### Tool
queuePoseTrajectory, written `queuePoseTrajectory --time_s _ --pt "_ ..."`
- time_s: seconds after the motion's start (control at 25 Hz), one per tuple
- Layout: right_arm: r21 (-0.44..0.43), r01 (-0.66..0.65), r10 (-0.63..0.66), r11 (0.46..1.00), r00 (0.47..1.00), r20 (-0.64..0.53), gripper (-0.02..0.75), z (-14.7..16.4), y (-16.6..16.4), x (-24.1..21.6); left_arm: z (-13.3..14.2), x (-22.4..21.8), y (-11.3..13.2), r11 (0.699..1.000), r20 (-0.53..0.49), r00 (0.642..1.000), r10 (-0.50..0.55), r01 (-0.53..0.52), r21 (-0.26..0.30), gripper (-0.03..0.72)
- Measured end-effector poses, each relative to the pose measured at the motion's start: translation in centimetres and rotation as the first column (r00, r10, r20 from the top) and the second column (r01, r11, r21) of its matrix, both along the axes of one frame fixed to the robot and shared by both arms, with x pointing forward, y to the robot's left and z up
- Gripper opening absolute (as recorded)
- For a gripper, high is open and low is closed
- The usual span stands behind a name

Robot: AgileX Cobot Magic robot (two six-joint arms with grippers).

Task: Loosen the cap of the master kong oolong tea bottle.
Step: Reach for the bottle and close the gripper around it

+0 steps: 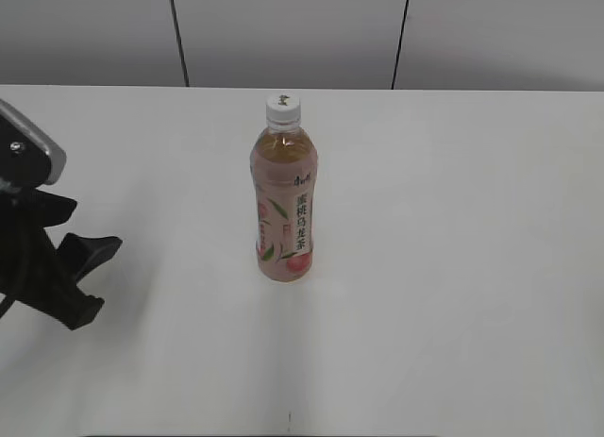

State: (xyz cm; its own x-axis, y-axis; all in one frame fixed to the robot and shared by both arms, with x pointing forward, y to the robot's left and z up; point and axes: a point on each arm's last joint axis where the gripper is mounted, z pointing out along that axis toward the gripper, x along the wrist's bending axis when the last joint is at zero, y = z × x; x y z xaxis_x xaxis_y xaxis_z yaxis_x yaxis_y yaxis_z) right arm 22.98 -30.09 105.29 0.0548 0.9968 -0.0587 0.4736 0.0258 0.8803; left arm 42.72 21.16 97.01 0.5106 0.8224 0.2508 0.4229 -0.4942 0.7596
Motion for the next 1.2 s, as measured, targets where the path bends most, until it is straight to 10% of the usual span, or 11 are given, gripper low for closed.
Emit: queuePoseTrajectory --time_s 1.0,1.2 --pt "0.000 0.000 0.000 1.000 1.000 0.000 0.441 0.0 0.0 0.0 0.0 2.8 -1.8 0.998 -0.070 0.997 0.028 -0.032 -0.061 0.392" --pt "0.000 0.000 0.000 1.000 1.000 0.000 0.441 0.0 0.0 0.0 0.6 3.2 -2.1 0.971 -0.057 0.993 0.099 -0.109 -0.215 0.392"
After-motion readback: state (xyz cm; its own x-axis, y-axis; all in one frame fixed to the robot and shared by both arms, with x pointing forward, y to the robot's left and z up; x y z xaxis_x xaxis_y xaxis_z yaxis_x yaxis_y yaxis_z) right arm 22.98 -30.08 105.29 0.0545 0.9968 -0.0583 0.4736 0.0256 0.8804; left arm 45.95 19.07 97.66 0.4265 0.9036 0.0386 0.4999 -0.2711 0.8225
